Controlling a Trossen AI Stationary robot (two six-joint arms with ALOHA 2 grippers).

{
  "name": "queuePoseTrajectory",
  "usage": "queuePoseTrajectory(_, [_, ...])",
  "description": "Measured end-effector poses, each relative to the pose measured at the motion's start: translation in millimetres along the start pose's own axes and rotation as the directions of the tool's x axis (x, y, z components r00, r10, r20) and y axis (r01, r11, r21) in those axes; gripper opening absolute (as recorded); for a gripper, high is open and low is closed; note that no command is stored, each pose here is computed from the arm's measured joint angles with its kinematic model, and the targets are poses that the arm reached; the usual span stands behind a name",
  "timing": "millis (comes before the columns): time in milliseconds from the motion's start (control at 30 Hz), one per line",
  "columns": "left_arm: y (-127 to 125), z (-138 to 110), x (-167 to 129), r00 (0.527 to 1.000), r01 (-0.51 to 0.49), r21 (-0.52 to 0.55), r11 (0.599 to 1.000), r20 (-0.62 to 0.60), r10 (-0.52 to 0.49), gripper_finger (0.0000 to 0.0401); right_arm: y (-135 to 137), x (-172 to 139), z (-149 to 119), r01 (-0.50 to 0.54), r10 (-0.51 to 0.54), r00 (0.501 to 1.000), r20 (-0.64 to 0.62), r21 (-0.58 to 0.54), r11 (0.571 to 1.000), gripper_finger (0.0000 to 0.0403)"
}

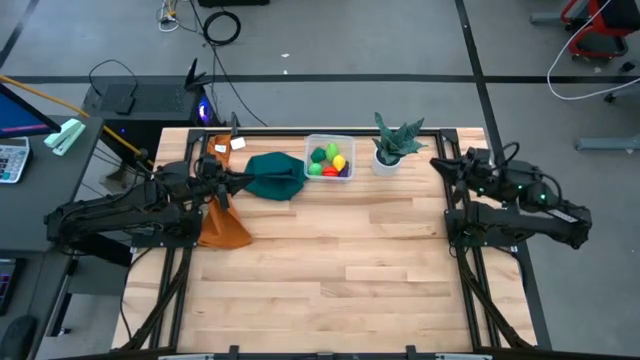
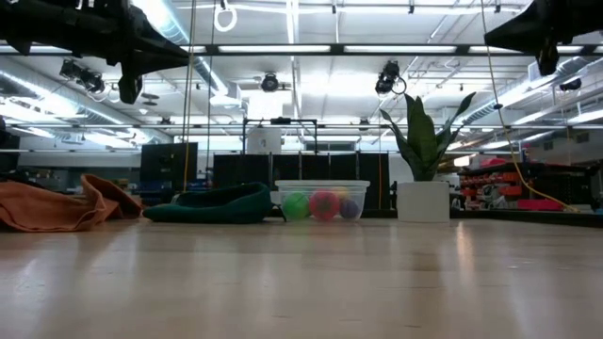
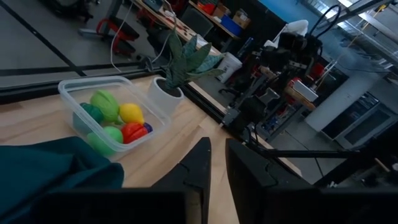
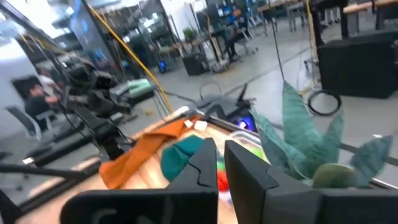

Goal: Pick and placing Produce into tupperware
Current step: Return to Home Position

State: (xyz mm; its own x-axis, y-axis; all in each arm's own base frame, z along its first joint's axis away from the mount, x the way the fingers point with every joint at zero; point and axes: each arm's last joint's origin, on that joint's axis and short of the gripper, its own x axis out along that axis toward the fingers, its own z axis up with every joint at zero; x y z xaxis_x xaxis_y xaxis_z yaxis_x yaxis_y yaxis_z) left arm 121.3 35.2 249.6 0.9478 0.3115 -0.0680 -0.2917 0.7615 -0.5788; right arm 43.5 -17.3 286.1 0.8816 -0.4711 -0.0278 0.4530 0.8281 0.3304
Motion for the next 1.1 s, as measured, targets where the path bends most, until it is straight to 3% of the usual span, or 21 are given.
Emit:
queuePoseTrajectory(833, [4.8, -6.8, -0.3, 0.996, -0.054, -0.069, 0.996, -0.071, 0.05, 0.0071, -10.7, 40.0, -67.6, -0.152, 0.111, 0.958, 0.265, 0.14, 0.978, 0.0])
queuePoseTrajectory(1100, [5.4, -7.6, -0.4, 0.995, -0.062, -0.075, 0.995, -0.079, 0.056, 0.0069, -14.5, 45.3, -83.2, -0.159, 0.112, 0.962, 0.25, 0.176, 0.972, 0.0])
